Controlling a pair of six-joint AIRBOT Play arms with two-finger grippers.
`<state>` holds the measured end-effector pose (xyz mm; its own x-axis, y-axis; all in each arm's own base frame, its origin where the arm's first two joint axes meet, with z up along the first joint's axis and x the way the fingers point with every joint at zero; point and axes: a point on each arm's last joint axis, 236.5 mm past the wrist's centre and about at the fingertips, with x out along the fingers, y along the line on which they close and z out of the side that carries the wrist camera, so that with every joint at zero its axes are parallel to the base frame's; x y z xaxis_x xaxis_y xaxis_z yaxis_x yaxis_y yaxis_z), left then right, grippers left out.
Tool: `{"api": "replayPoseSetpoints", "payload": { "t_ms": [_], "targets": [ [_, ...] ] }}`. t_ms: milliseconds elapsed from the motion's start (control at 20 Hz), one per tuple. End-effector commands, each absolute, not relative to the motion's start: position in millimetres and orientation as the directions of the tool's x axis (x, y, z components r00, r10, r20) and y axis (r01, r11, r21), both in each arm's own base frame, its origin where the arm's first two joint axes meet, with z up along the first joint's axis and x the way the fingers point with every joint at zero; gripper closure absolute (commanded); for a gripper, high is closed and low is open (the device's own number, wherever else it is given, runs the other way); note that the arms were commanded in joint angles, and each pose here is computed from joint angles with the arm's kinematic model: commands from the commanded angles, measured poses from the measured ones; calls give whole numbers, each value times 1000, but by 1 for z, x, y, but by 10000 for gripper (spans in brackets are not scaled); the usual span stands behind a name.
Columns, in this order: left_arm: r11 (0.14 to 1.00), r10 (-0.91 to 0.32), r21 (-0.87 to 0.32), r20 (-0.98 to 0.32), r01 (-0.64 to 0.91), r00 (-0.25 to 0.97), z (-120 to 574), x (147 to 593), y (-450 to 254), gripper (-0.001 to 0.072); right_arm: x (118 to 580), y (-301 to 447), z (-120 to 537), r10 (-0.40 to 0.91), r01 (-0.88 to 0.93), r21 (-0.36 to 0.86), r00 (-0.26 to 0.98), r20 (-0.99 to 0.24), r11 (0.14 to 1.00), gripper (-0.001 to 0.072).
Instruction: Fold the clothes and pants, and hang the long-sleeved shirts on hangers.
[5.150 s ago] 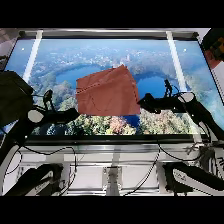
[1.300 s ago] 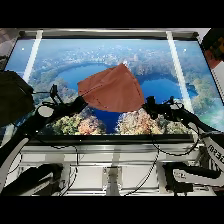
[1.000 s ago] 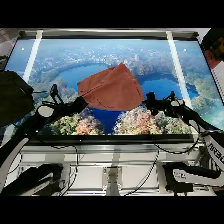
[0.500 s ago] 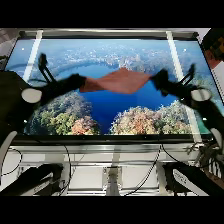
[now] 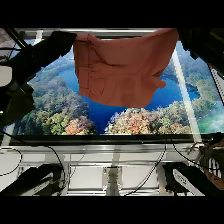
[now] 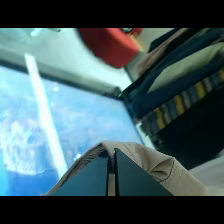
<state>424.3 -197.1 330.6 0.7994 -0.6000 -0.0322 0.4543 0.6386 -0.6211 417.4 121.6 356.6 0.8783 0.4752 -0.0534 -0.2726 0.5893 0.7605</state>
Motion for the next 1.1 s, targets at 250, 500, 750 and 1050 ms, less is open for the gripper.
{"api": "replayPoseSetpoints", "payload": {
  "t_ms": [250, 500, 750, 1050],
  "targets": [
    [633, -538, -676, -34, 377, 842, 310, 466, -188, 697, 464, 112, 302, 427, -130, 778, 884, -189, 615, 711],
    [623, -429, -746, -75, 234, 900, 259, 521, -172, 699, 533, 87, 251, 308, -29, 805, 932, -193, 593, 710],
    [620, -438, -747, -75, 240, 896, 253, 565, -180, 700, 591, 78, 261, 263, -61, 795, 956, -127, 604, 710],
    [584, -564, -723, -34, 369, 825, 289, 587, -199, 700, 612, 92, 324, 319, -200, 731, 947, -25, 652, 710]
  ]
}}
